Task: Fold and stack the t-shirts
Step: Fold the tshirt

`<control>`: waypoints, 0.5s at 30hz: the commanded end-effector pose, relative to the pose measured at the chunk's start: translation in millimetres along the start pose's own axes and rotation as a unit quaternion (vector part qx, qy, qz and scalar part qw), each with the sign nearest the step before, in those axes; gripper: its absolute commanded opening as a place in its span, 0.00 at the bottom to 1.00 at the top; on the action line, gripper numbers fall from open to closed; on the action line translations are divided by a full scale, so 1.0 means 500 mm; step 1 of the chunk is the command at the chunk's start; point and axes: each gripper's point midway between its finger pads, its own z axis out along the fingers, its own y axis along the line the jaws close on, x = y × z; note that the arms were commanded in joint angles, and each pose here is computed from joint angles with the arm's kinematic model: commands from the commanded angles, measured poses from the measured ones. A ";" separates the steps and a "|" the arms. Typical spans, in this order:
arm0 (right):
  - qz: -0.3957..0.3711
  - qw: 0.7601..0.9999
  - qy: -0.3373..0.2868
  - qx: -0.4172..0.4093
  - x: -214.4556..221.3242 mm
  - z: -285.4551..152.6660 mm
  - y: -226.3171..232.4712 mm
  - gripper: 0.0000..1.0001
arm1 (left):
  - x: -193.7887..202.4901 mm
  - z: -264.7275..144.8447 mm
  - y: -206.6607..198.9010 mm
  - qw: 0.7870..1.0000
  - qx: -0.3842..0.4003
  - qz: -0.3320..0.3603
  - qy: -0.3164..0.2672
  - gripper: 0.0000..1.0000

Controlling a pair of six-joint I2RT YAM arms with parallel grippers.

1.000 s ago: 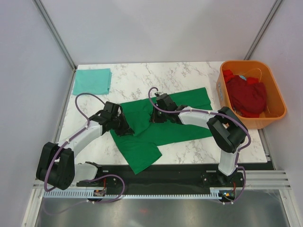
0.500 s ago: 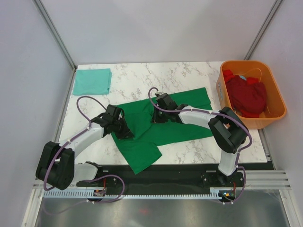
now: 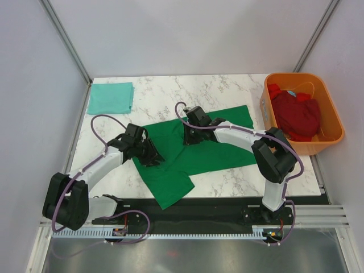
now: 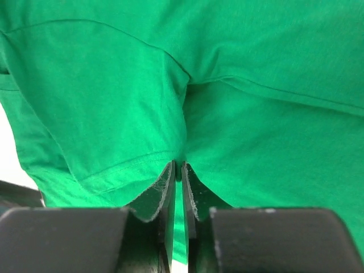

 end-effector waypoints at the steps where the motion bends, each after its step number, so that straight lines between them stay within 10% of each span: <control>1: -0.018 1.000 0.007 -0.006 -0.017 -0.021 0.011 0.16 | -0.096 -0.058 -0.050 0.997 0.046 0.005 -0.054 0.40; 15: -0.013 0.996 -0.060 0.058 -0.145 -0.021 -0.077 0.29 | -0.421 -0.029 -0.003 0.986 -0.059 0.010 -0.157 0.36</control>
